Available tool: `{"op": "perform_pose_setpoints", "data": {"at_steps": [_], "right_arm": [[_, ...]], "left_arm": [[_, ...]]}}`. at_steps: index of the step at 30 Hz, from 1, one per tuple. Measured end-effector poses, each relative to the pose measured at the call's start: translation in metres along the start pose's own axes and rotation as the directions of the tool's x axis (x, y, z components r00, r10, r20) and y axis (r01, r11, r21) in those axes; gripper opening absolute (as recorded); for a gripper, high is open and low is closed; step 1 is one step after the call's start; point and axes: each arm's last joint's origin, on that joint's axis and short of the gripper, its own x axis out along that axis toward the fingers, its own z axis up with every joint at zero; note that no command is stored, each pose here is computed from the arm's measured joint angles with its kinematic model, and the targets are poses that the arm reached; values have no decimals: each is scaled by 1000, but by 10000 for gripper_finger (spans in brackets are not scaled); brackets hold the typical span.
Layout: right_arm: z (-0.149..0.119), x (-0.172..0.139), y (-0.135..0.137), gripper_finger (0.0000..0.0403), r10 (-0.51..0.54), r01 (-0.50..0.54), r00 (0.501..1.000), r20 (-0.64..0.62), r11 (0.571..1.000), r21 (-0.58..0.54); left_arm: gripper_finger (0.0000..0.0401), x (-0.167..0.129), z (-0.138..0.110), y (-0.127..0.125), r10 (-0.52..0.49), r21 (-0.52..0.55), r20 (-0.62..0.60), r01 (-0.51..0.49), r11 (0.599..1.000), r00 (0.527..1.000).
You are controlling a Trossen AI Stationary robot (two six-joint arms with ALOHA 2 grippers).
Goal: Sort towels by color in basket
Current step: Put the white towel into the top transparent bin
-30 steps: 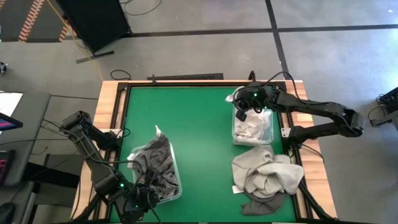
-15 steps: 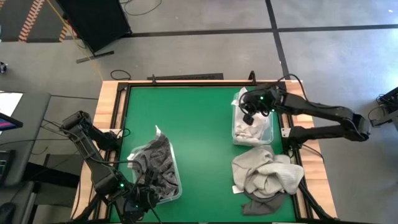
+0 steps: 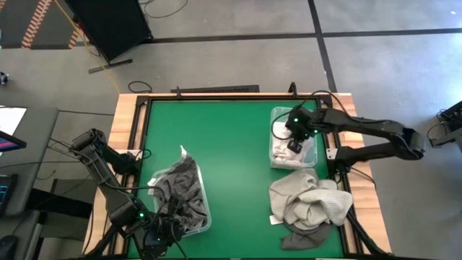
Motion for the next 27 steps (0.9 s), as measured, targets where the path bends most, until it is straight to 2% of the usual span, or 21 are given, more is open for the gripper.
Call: {"op": "perform_pose_setpoints", "data": {"at_steps": [4,9,15,20,27], "right_arm": [[6,22,0,18,-2,1,996,-86,1000,-14],[11,52,-1,19,45,-48,983,-179,999,-10],[12,70,-1,23,62,-67,969,-239,998,-11],[13,60,1,54,69,-74,981,-178,997,-19],[11,18,10,129,111,-111,994,-2,993,-47]], "left_arm": [[264,0,0,0,0,0,0,0,1000,1000],[264,0,0,0,0,-1,-1,0,1000,1000],[264,0,0,0,0,-2,-1,0,1000,1000],[264,0,0,0,0,-3,-1,0,1000,1000],[264,0,0,0,0,-1,-1,0,1000,1000]]}}
